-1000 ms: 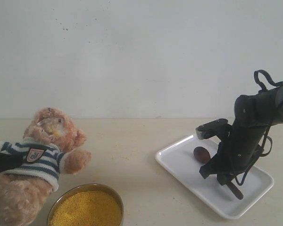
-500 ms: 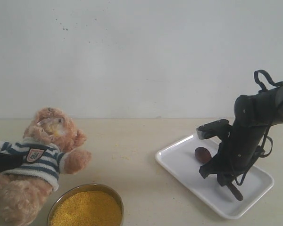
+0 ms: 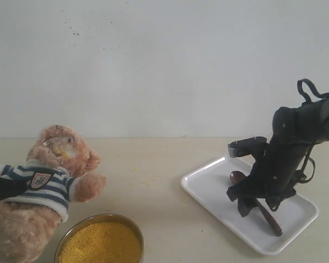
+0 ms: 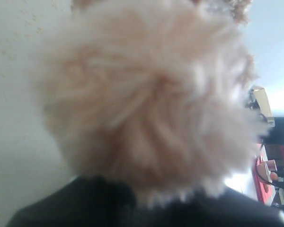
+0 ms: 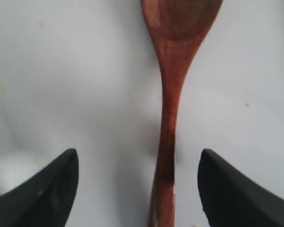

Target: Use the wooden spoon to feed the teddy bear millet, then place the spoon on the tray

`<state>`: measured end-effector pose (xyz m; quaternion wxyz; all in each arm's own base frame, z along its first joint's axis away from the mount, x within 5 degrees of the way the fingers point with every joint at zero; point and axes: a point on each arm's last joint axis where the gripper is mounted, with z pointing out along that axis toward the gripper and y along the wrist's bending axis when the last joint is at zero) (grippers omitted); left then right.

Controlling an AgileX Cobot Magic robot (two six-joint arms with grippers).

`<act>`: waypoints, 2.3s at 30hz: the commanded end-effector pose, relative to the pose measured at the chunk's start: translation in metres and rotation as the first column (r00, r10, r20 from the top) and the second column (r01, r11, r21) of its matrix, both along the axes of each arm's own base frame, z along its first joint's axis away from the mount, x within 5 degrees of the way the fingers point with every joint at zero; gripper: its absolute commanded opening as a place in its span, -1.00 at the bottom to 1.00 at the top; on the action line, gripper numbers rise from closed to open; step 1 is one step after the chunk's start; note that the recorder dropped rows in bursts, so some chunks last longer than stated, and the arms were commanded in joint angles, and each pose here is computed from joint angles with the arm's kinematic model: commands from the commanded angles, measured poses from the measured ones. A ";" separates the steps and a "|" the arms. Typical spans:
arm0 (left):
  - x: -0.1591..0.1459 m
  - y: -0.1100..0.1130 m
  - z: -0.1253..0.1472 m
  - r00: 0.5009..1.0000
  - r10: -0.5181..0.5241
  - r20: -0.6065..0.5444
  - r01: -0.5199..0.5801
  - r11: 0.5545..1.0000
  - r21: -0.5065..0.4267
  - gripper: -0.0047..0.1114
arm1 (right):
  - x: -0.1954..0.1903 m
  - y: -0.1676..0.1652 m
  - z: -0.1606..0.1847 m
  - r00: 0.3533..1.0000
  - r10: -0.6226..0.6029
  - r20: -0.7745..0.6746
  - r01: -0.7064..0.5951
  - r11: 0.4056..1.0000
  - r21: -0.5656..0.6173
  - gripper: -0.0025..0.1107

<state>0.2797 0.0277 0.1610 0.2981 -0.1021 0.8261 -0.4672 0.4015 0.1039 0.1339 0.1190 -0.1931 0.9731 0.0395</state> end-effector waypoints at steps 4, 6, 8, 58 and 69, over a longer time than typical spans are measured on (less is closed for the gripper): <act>0.001 -0.001 0.002 1.000 0.003 0.017 -0.003 1.000 -0.019 -0.85 | -0.002 -0.002 0.100 0.990 -0.014 0.142 0.006 0.998 0.057 0.23; 0.001 -0.001 0.002 1.000 0.003 0.017 -0.003 1.000 -0.019 -0.85 | -0.008 -0.004 0.119 0.985 -0.035 0.167 0.023 0.997 0.073 0.18; 0.001 -0.001 0.002 1.000 0.003 0.017 -0.003 1.000 -0.019 -0.85 | -0.016 -0.005 0.132 0.985 -0.038 0.170 0.025 0.997 0.078 -0.01; 0.003 -0.004 0.011 0.997 0.009 0.072 -0.001 0.994 -0.111 -0.85 | -0.343 -0.103 0.242 0.213 -0.321 0.923 0.028 0.946 0.323 -0.94; 0.001 -0.004 0.010 0.998 -0.011 0.067 0.018 0.995 -0.099 -0.85 | -0.315 -0.082 0.170 0.210 -0.333 0.919 -0.146 0.919 0.366 -0.96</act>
